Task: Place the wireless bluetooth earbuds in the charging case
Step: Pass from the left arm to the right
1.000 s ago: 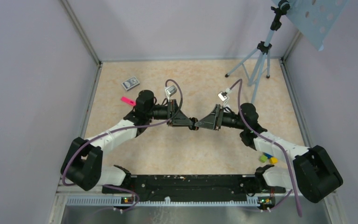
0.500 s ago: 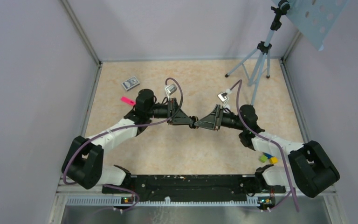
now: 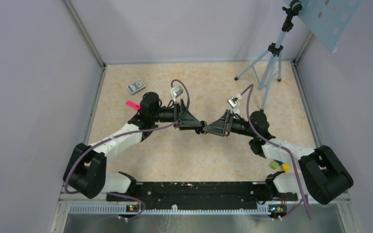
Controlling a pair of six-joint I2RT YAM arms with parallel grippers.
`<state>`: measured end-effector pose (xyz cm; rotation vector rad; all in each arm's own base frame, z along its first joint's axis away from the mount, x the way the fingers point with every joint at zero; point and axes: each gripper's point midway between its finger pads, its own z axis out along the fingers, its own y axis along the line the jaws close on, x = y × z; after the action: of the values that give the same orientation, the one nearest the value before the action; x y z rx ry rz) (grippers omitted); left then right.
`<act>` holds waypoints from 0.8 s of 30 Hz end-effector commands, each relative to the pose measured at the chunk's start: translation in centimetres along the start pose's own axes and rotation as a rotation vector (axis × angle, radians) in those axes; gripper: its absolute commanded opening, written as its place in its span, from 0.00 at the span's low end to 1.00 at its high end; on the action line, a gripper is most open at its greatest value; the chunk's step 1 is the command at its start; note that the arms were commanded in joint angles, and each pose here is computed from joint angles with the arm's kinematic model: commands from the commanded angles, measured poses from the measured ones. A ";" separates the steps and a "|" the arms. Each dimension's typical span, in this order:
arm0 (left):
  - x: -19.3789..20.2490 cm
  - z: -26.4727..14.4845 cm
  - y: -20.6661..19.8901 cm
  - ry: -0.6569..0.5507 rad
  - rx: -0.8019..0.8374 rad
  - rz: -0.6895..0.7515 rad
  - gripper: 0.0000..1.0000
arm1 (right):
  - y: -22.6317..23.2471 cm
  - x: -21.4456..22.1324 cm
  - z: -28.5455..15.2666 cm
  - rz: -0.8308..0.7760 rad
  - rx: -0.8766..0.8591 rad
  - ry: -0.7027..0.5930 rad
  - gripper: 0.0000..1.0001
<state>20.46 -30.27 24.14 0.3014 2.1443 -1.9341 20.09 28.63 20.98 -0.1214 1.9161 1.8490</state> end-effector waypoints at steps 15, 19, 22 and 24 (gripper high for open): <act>0.4 -1.0 -1.7 -0.049 0.063 0.081 0.72 | 2.5 -0.5 0.1 -0.022 -0.116 -0.028 0.00; 0.1 -0.9 -1.7 -0.061 0.062 0.084 0.63 | 2.7 -0.5 0.1 -0.021 -0.123 -0.027 0.00; -0.1 -1.0 -1.9 -0.073 0.065 0.090 0.54 | 2.6 -0.5 0.1 -0.019 -0.122 -0.024 0.00; -0.1 -0.9 -1.9 -0.075 0.065 0.089 0.52 | 2.6 -0.5 0.1 -0.018 -0.123 -0.024 0.00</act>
<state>19.99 -29.71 24.80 0.2761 2.0807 -1.9501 19.98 28.68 22.11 -0.0849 1.8619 1.9269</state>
